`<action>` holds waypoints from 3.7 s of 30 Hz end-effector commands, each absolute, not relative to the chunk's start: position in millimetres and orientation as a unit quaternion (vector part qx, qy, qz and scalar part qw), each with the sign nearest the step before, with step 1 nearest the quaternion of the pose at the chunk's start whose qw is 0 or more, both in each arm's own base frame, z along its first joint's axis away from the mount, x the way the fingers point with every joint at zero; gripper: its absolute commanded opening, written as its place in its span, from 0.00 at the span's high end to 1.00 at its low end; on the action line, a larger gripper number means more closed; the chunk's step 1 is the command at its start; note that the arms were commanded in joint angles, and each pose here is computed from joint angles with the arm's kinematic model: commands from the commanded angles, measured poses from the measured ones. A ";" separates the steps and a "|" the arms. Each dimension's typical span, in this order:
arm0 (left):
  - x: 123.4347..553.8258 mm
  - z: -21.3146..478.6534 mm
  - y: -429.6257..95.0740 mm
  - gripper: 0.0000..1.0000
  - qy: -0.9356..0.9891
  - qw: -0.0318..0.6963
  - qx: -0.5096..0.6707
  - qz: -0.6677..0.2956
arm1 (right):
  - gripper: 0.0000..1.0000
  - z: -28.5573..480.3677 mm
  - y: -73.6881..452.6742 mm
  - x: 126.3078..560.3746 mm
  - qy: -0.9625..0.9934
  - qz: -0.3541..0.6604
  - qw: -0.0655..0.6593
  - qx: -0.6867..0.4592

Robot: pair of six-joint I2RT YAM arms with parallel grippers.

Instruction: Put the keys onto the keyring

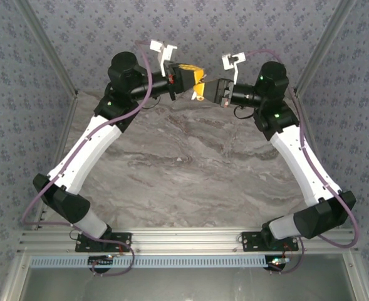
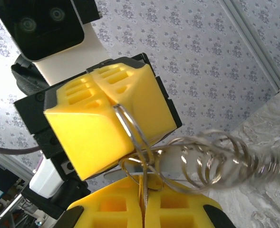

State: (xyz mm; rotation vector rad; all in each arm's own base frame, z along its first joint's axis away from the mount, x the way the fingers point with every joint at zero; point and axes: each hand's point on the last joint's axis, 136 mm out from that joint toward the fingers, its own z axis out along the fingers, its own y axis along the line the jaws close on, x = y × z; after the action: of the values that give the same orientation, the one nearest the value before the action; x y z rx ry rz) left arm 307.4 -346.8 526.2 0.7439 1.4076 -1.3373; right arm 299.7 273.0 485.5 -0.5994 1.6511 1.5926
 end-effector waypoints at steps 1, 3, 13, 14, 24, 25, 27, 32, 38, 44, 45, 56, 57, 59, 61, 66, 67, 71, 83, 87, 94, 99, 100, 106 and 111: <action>292.9 568.8 -332.3 1.00 0.527 0.562 0.300 -0.563 | 1.00 488.3 280.1 291.3 0.644 0.625 0.365 -0.249; 295.0 567.7 -331.7 1.00 0.528 0.563 0.293 -0.565 | 1.00 486.9 277.8 292.9 0.648 0.621 0.367 -0.245; 310.1 575.7 -319.4 1.00 0.485 0.608 0.220 -0.588 | 0.60 486.7 241.7 298.0 0.668 0.604 0.391 -0.187; 311.4 577.6 -318.3 1.00 0.478 0.613 0.217 -0.590 | 0.54 488.7 234.8 297.9 0.669 0.602 0.397 -0.178; 314.2 591.8 -314.9 1.00 0.445 0.623 0.209 -0.608 | 0.40 537.2 164.8 311.2 0.655 0.577 0.482 -0.078; 312.0 593.7 -314.8 1.00 0.440 0.627 0.213 -0.607 | 0.40 541.1 163.5 314.0 0.654 0.576 0.486 -0.073; 308.5 595.9 -312.8 1.00 0.429 0.633 0.218 -0.607 | 0.40 550.3 160.9 322.4 0.647 0.575 0.497 -0.062; 302.3 597.0 -309.3 1.00 0.414 0.639 0.222 -0.609 | 0.40 564.0 168.4 332.6 0.633 0.582 0.507 -0.067; 299.9 595.7 -307.7 1.00 0.406 0.630 0.213 -0.627 | 0.46 577.2 189.8 337.2 0.616 0.592 0.511 -0.094; 298.5 599.3 -307.4 1.00 0.405 0.623 0.210 -0.636 | 0.53 580.0 216.6 337.9 0.605 0.612 0.497 -0.117; 298.6 599.8 -307.6 1.00 0.405 0.622 0.209 -0.637 | 0.51 578.4 223.1 336.6 0.604 0.615 0.491 -0.124; 300.6 608.2 -308.1 1.00 0.401 0.626 0.209 -0.635 | 0.62 559.1 270.4 318.2 0.607 0.634 0.445 -0.179; 300.7 609.5 -307.7 1.00 0.400 0.627 0.208 -0.635 | 0.69 558.1 271.7 316.5 0.606 0.635 0.442 -0.182; 302.6 609.8 -307.3 1.00 0.400 0.630 0.207 -0.633 | 0.81 555.3 273.2 314.4 0.607 0.638 0.436 -0.185; 303.4 610.8 -306.3 1.00 0.400 0.632 0.204 -0.632 | 0.93 552.4 273.7 313.6 0.609 0.639 0.432 -0.187; 306.4 612.6 -303.4 1.00 0.398 0.638 0.196 -0.629 | 1.00 546.7 276.4 312.1 0.611 0.641 0.423 -0.192; 306.1 613.4 -302.9 1.00 0.396 0.639 0.196 -0.630 | 0.90 544.4 277.3 312.4 0.613 0.642 0.419 -0.192; 307.0 613.8 -301.9 1.00 0.396 0.641 0.192 -0.629 | 0.64 540.0 277.5 313.3 0.615 0.647 0.411 -0.185; 309.5 615.4 -300.1 1.00 0.396 0.644 0.189 -0.626 | 0.65 536.1 274.6 306.2 0.610 0.656 0.406 -0.181; 309.1 616.1 -300.2 1.00 0.396 0.644 0.189 -0.627 | 0.52 535.3 272.9 303.5 0.608 0.657 0.408 -0.179; 307.5 617.8 -299.7 1.00 0.397 0.643 0.190 -0.627 | 0.93 538.2 272.1 301.6 0.603 0.661 0.410 -0.179; 308.0 616.7 -300.2 1.00 0.399 0.641 0.190 -0.627 | 1.00 538.6 272.6 301.9 0.601 0.663 0.410 -0.179; 307.4 617.5 -299.7 1.00 0.398 0.641 0.190 -0.628 | 1.00 537.7 273.2 302.0 0.601 0.663 0.410 -0.179; 307.1 620.0 -298.7 1.00 0.395 0.644 0.188 -0.628 | 1.00 527.3 280.6 298.6 0.611 0.658 0.398 -0.188; 308.2 620.4 -299.0 1.00 0.393 0.644 0.188 -0.628 | 1.00 507.5 290.9 292.4 0.634 0.643 0.382 -0.197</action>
State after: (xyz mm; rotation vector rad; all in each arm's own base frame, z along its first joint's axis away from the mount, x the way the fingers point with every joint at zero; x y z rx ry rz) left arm 319.4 -311.0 593.9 0.4317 0.9987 -1.4405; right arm 308.2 290.0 508.4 -0.4482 1.6159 1.6640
